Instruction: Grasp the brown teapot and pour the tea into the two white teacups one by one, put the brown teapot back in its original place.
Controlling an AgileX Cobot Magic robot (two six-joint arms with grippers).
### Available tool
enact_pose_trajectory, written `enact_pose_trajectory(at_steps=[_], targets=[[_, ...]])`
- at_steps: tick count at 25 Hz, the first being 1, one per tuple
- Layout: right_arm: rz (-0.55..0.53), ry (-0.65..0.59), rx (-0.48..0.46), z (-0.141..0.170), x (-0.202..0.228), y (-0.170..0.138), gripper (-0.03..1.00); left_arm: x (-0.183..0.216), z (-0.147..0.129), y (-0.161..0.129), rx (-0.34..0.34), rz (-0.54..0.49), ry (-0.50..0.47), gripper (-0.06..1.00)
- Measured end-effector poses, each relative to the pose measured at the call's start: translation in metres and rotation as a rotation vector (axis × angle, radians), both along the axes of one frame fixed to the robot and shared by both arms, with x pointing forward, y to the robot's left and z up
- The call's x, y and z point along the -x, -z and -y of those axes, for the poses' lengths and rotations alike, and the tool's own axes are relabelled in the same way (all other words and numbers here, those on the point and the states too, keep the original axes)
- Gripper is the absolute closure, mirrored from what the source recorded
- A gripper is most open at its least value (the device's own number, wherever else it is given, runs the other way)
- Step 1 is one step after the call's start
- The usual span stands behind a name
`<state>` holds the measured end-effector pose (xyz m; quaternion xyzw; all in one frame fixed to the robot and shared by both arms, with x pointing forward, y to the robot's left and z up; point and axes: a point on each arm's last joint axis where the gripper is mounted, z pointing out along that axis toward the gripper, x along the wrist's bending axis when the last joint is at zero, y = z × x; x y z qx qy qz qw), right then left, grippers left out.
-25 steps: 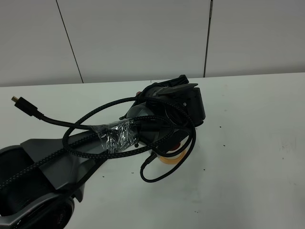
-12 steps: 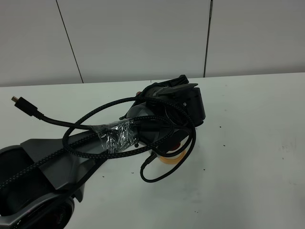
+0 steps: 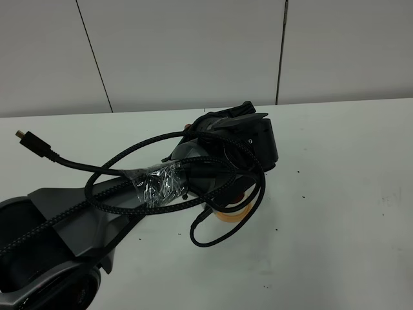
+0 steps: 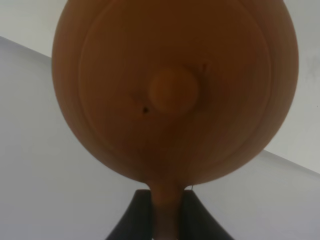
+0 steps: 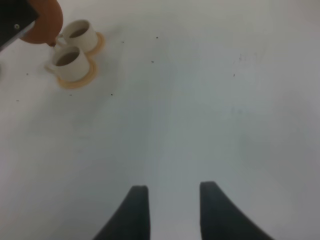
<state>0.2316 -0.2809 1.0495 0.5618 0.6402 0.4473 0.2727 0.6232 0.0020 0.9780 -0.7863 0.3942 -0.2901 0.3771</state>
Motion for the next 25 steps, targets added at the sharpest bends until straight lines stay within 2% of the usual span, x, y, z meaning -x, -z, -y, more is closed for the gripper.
enact_pose_trajectory(at_steps=[9, 15, 19, 25], targets=[[0.0, 0.0, 0.0, 0.0, 0.0, 0.0, 0.73, 0.0, 0.0, 0.001, 0.001, 0.001, 0.001, 0.77], [0.0, 0.0, 0.0, 0.0, 0.0, 0.0, 0.73, -0.002, 0.002, 0.016, -0.017, -0.009, -0.004, 0.77], [0.0, 0.0, 0.0, 0.0, 0.0, 0.0, 0.73, -0.002, 0.003, 0.016, -0.021, 0.002, -0.001, 0.77], [0.0, 0.0, 0.0, 0.0, 0.0, 0.0, 0.73, -0.001, 0.004, 0.016, 0.008, 0.015, -0.019, 0.77]])
